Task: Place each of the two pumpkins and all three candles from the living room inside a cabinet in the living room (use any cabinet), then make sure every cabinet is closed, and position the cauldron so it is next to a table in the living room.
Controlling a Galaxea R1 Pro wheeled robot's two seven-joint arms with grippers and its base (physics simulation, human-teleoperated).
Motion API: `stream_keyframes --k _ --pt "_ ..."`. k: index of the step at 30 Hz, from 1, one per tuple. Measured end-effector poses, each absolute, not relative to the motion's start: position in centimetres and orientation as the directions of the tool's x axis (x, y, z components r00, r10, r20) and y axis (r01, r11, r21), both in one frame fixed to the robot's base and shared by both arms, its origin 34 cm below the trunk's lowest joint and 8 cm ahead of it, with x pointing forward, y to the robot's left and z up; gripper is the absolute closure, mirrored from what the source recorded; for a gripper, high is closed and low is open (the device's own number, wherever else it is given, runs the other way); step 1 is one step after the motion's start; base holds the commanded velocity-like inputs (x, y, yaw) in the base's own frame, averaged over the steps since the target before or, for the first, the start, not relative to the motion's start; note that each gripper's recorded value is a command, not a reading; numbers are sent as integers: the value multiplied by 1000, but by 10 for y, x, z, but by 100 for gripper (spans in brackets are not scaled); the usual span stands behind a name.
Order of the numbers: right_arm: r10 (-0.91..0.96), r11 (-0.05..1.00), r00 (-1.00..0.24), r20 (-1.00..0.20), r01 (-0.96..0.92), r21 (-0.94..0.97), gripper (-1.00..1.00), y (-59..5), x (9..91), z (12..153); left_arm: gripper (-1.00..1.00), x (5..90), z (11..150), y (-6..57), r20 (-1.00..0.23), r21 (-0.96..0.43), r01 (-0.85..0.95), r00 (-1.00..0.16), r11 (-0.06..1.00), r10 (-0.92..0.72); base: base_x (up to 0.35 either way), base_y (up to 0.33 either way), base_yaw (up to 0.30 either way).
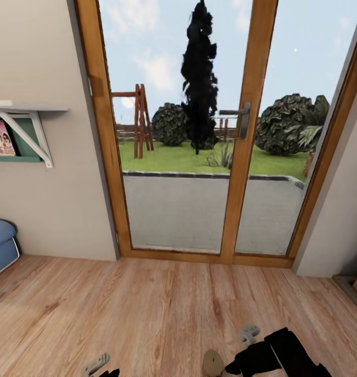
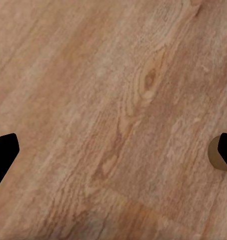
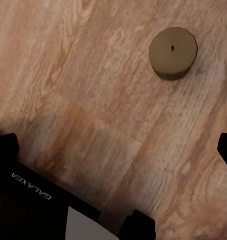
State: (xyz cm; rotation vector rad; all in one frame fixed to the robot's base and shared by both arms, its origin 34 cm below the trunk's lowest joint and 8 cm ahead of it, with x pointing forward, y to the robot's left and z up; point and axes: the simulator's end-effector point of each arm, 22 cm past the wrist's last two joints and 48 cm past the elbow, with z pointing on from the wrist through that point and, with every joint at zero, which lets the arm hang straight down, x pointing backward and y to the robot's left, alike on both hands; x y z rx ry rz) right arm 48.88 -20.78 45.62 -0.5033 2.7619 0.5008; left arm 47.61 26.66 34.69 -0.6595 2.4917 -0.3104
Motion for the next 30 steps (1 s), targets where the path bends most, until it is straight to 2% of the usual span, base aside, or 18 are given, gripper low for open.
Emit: stream_keyframes --k 6,30 --pt "-210 897 -911 -354 -324 302 -100 -223 495 449 -100 474 334 267 -442 -345 -390 -735 854 -514 0 0 0" --pt "-207 896 -911 -356 -323 305 -100 -223 483 397 -100 462 282 266 -443 -345 -388 -735 855 -513 0 0 0"
